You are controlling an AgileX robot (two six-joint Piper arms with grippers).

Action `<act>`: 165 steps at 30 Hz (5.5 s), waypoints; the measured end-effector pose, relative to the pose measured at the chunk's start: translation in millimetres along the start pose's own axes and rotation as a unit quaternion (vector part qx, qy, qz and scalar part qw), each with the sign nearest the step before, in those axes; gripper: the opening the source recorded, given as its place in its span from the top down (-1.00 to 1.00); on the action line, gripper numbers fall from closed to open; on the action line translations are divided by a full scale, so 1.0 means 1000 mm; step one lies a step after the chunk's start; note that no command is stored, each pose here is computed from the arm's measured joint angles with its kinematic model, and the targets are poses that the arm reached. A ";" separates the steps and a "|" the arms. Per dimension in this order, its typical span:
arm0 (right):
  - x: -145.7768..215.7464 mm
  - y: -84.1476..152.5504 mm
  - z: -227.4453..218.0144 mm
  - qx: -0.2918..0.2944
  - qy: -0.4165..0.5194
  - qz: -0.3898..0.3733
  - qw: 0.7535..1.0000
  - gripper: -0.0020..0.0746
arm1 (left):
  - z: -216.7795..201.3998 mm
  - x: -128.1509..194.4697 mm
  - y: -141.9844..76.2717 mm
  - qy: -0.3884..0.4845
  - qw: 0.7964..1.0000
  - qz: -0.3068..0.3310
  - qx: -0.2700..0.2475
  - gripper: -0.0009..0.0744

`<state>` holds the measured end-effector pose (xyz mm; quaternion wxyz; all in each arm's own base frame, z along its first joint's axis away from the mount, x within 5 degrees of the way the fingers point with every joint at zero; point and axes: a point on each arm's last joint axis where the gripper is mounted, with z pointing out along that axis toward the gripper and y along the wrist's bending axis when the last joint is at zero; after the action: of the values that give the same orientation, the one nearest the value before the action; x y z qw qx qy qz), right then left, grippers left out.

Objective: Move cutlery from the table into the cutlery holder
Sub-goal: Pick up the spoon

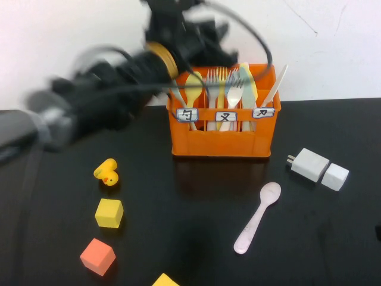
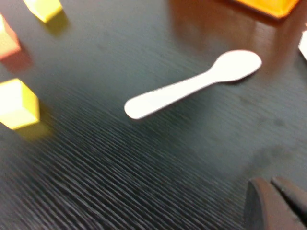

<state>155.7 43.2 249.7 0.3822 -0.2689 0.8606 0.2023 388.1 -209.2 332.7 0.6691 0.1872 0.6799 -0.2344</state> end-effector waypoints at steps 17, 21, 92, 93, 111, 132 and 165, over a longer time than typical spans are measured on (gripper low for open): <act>-0.067 -0.011 0.031 -0.076 0.040 -0.013 0.996 0.95 | -0.199 -0.045 -0.008 0.172 0.961 -0.143 -0.161 0.98; -0.068 0.020 0.066 -0.112 0.062 -0.050 0.990 0.95 | -0.244 -0.002 -0.015 0.206 0.946 -0.195 -0.159 0.98; -0.089 0.008 0.222 0.031 0.379 -0.039 0.924 -0.03 | -0.357 0.070 -0.029 0.264 0.923 -0.223 -0.171 0.98; -0.089 0.008 0.222 0.031 0.379 -0.038 0.924 -0.03 | -0.357 0.070 -0.029 0.264 0.923 -0.223 -0.171 0.98; -0.081 0.005 0.241 0.029 0.371 -0.033 0.927 -0.03 | -0.357 0.070 -0.029 0.264 0.922 -0.227 -0.169 0.98; -0.080 0.004 0.245 0.018 0.377 -0.056 0.924 0.60 | -0.356 0.069 -0.029 0.260 0.923 -0.227 -0.167 0.98; -0.154 0.022 0.182 0.020 0.177 -0.073 0.981 0.95 | -0.356 0.069 -0.029 0.254 0.925 -0.227 -0.166 0.98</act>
<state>328.4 208.7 256.9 0.2429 -0.3546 0.8967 0.1060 76.3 -34.4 264.4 0.4241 -0.0323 0.8808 -0.2079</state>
